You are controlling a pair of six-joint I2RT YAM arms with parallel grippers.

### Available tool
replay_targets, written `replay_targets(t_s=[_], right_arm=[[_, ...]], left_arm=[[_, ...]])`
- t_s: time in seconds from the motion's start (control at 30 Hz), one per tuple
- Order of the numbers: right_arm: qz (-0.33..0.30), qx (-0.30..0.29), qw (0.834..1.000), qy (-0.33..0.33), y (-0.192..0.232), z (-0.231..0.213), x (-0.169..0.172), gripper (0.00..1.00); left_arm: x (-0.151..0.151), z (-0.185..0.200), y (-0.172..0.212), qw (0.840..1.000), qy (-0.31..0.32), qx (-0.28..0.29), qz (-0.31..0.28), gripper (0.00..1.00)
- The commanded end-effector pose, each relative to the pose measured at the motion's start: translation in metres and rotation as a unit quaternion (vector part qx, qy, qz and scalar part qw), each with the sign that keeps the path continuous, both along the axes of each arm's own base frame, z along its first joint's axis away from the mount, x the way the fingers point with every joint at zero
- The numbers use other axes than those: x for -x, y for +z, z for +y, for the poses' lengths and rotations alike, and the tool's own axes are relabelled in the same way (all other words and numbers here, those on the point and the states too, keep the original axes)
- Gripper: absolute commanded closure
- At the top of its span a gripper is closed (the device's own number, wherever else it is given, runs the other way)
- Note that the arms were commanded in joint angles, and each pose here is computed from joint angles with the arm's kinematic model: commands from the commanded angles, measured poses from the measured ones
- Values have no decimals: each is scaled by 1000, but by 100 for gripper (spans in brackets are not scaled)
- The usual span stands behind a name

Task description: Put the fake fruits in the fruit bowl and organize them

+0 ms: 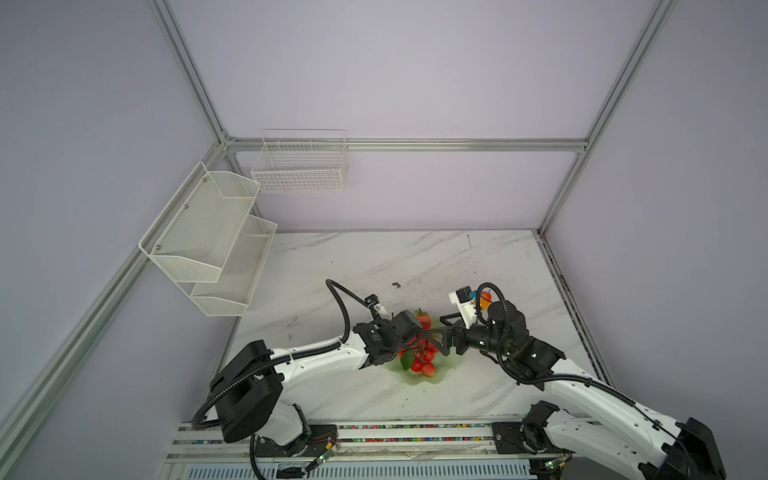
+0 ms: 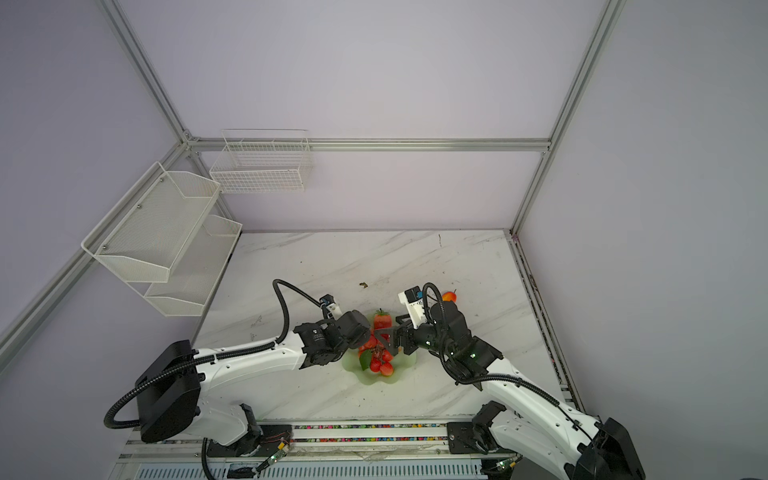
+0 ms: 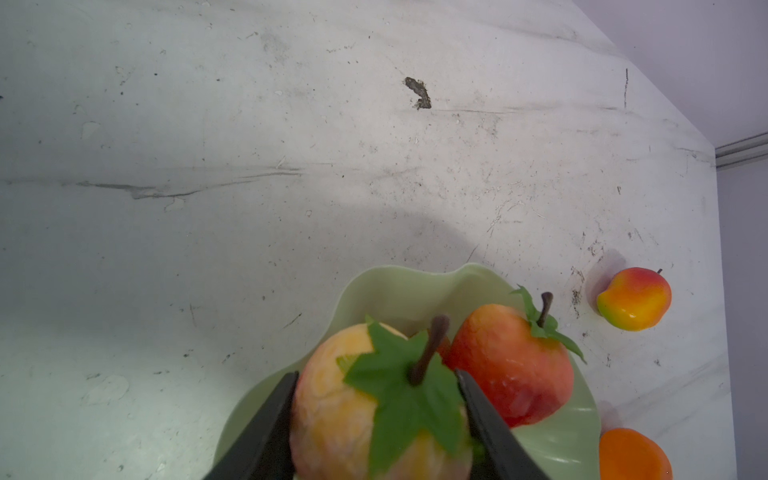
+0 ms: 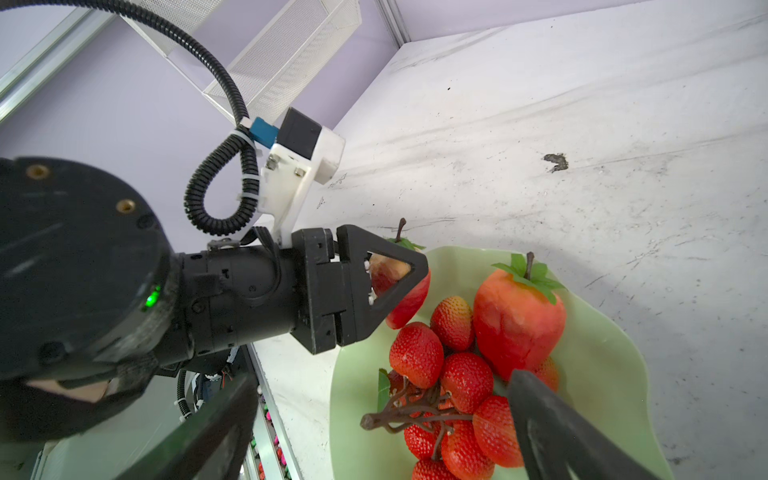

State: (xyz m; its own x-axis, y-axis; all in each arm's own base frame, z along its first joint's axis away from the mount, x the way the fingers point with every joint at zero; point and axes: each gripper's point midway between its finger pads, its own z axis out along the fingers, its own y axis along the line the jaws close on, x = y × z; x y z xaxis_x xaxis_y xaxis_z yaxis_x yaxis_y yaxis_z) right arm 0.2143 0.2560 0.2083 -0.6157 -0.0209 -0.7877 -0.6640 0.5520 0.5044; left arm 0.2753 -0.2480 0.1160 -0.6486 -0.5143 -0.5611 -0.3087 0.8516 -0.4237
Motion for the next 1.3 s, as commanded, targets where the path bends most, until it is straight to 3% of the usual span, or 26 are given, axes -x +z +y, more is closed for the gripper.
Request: replay_targets(t_s=[0.0,0.2,0.63,0.73,0.8,0.83,0.97,1.13,1.2,1.27], right_arm=[[-4,1,1000,9,-1,-1,3,3],[-3,-1,1000,8,-1,0,3,3],[-3,2,1000,9,1,3,-2,3],[-4,3,1000,11,1,5,-2,3],[-3,3,1000,12,1,5,-3,3],[-4,2,1000,12,1,5,-3,3],[-3,4,1000,12,-1,5,-3,3],[-3,1,1000,14,-1,7,-4,3],[-3,1,1000,14,-1,8,-4,3],[0,1,1000,15,-4,8,-5,3]], left_arm=[[0,9,-3,1000,23,-1,-13,51],[-1,6,0,1000,15,-3,-17,43],[4,4,-1,1000,8,14,-9,37],[8,1,-10,1000,7,21,6,43],[9,1,-14,1000,10,25,12,58],[8,-1,-13,1000,8,25,11,59],[2,-12,-1,999,-22,27,-10,41],[3,-11,-2,999,-17,31,-8,34],[3,-13,1,999,-29,28,-11,11],[4,-14,5,999,-36,28,-15,1]])
